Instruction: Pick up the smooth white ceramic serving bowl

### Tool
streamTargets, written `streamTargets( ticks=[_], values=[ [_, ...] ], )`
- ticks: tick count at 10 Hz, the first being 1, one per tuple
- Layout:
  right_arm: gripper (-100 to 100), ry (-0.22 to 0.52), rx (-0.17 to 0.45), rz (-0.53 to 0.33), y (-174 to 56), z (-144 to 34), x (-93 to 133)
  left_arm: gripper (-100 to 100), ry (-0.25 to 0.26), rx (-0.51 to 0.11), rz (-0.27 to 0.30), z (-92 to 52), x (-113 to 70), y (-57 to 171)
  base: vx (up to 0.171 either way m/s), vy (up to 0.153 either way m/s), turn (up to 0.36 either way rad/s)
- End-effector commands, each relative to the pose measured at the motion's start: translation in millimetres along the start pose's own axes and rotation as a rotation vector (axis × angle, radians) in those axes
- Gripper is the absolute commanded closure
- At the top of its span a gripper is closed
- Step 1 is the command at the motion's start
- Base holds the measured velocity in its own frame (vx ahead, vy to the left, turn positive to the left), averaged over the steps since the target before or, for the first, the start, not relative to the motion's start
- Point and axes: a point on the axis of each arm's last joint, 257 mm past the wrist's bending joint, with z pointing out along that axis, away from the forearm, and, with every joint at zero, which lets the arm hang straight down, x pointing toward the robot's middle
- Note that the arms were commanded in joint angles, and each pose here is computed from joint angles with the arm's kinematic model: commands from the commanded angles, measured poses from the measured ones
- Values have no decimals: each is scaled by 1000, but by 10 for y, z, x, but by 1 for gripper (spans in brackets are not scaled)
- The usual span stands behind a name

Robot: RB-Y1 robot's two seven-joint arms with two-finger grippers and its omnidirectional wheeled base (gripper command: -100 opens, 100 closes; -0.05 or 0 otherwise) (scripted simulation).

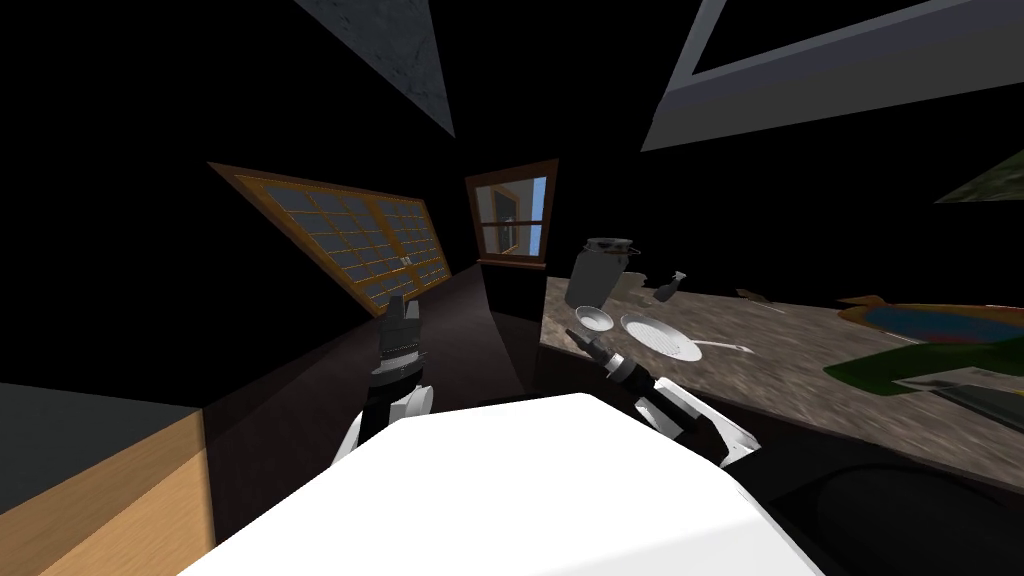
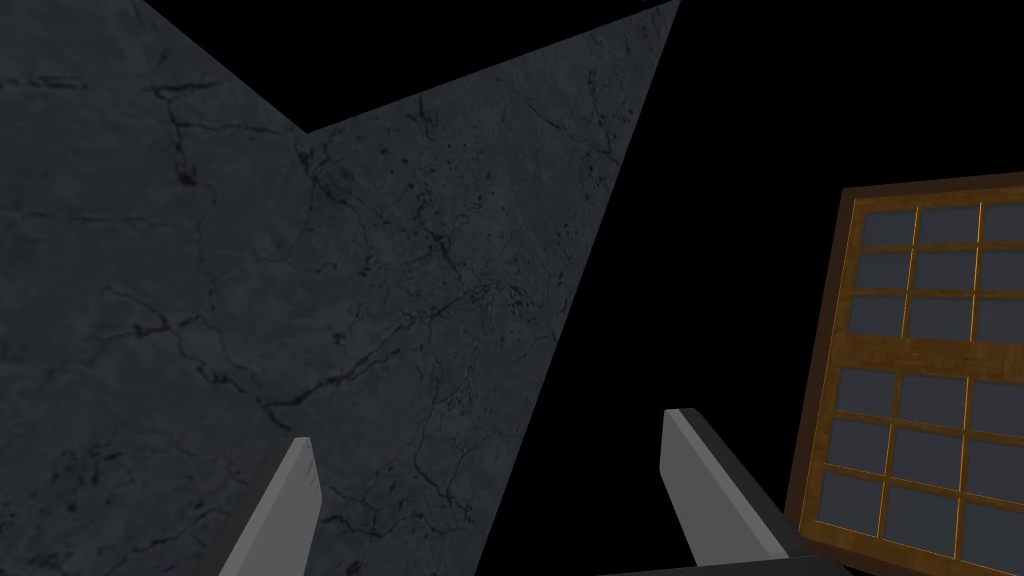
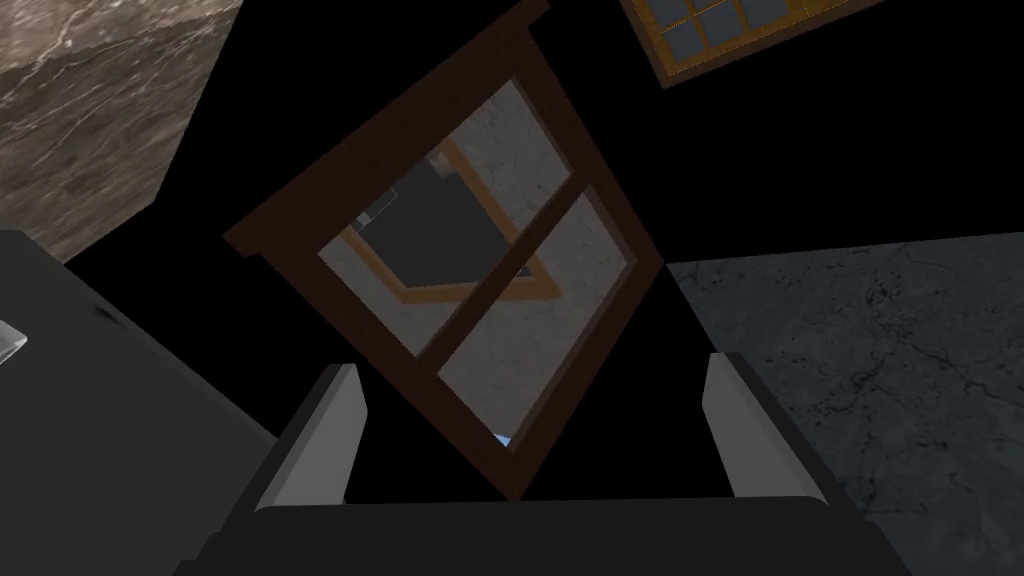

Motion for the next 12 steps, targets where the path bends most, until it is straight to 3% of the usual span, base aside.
streamTargets(
  ticks=[1, 2, 3, 6, 9, 10, 11, 12],
  values=[
    [-100, 47, 17, -41, -106, -40, 22, 0, 0, 0, 0, 0, 0, 0, 9, 77, -22],
    [-100, 97, 65, -80, -316, -158, 122, 0, 0, 0, 0, 0, 0, 0, 10, 91, -27],
    [-100, 122, 57, -102, -326, -165, 106, 0, 0, 0, 0, 0, 0, 0, 12, 76, -21],
    [-100, 242, 145, -204, -759, -450, 237, 0, 0, 0, 0, 0, 0, 0, 18, 78, -23],
    [-100, 340, 173, -297, -993, -611, 213, 0, 0, 0, 0, 0, 0, 0, 29, 74, -18],
    [-100, 389, 215, -343, -1196, -770, 230, 0, 0, 0, 0, 0, 0, 0, 33, 70, -14],
    [-100, 406, 208, -361, -1206, -769, 197, 0, 0, 0, 0, 0, 0, 0, 24, 69, -11],
    [-100, 455, 247, -409, -1398, -928, 191, 0, 0, 0, 0, 0, 0, 0, 46, 85, -8]
  ],
)
